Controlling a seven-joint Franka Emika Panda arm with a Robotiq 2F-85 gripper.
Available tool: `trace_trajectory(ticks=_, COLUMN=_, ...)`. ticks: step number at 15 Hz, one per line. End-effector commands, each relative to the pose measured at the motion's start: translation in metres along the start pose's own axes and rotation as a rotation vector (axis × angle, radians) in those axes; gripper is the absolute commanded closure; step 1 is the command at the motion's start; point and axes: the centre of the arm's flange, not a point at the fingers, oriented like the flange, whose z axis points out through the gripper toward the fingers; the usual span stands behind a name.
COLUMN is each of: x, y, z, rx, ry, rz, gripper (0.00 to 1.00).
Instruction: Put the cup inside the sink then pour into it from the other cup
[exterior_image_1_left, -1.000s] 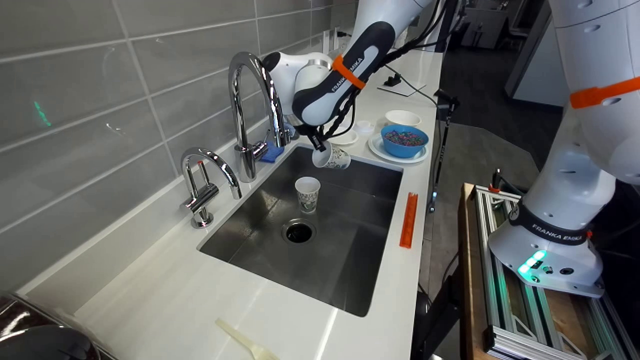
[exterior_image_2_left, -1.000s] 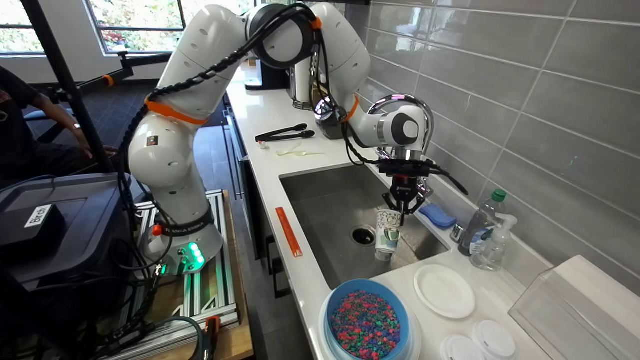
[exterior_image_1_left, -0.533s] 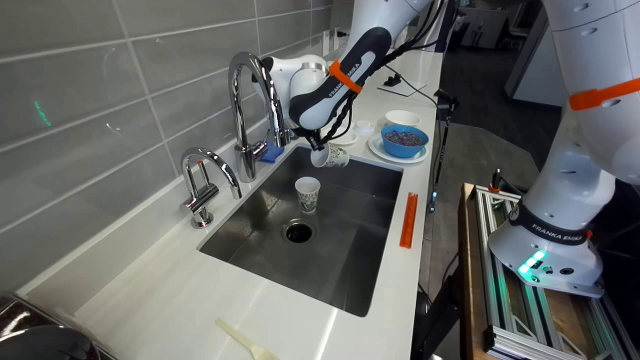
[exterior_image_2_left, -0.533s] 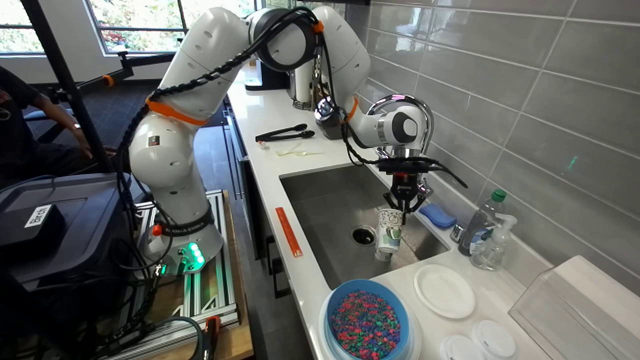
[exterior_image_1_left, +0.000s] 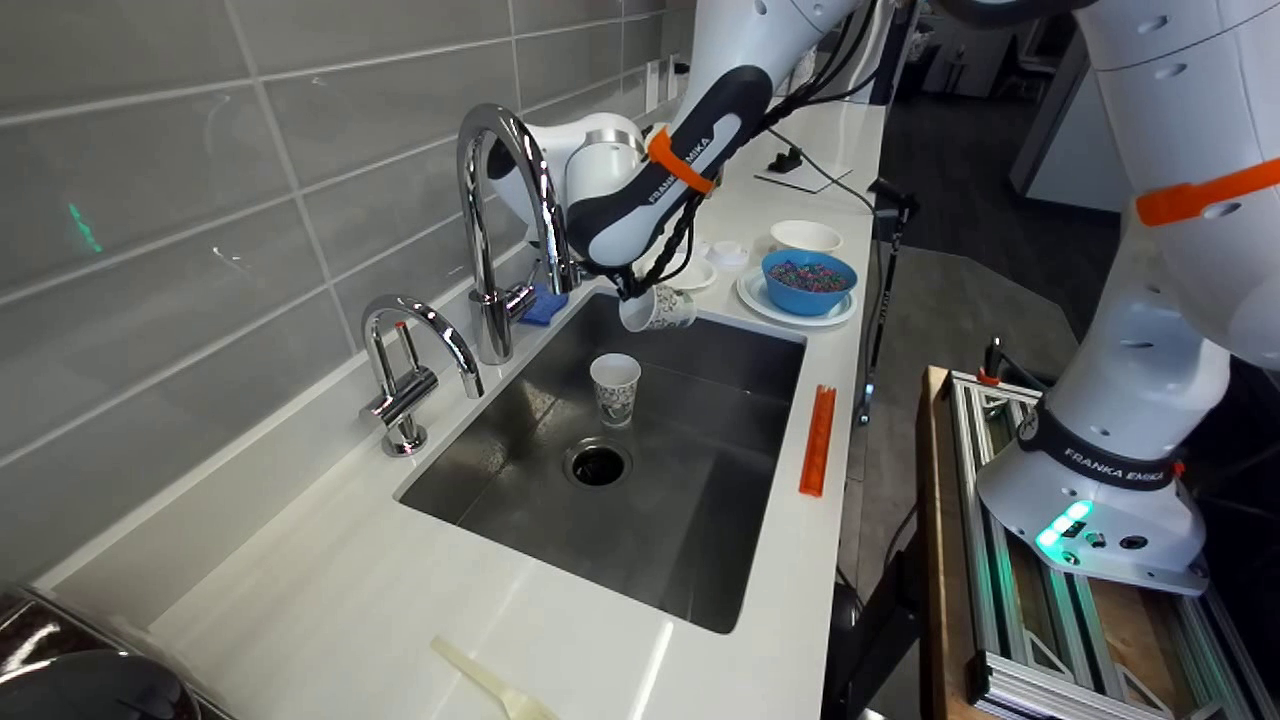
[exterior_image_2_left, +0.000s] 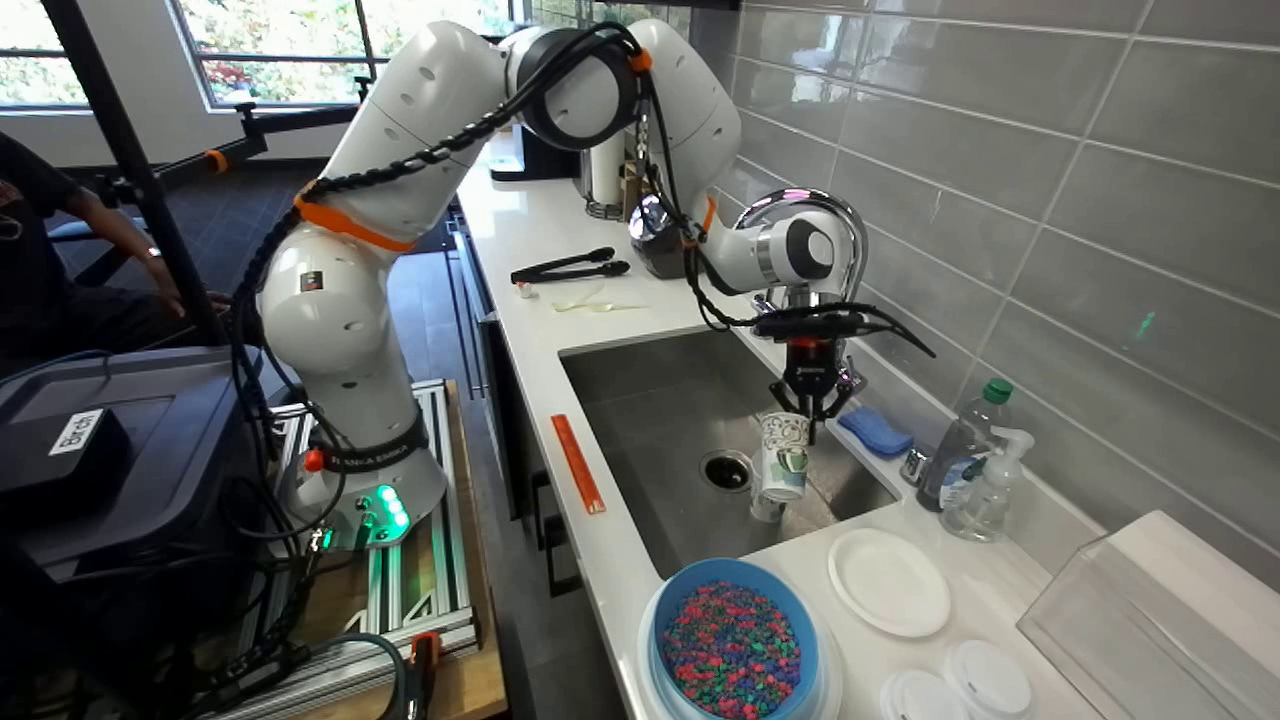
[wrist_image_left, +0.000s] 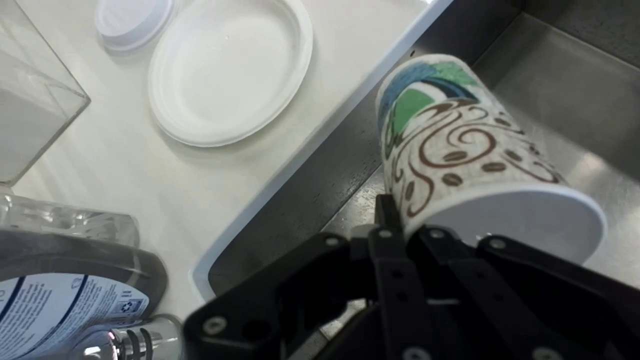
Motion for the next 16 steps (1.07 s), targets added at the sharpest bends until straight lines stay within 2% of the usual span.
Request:
trace_trajectory(ticks=1, x=0.0105, y=0.0002, z=-0.0017, rx=-0.035, ry=-0.059, rz=0.001, gripper=0.99)
trace_trajectory(ticks=7, x=0.0143, y=-0.0026, z=-0.0008, rx=-0.039, ry=-0.103, rz=-0.013, gripper=0.99)
trace_trajectory(ticks=16, x=0.0169, y=-0.0028, z=-0.0010, rx=-0.043, ry=-0.108, rz=-0.018, gripper=0.99)
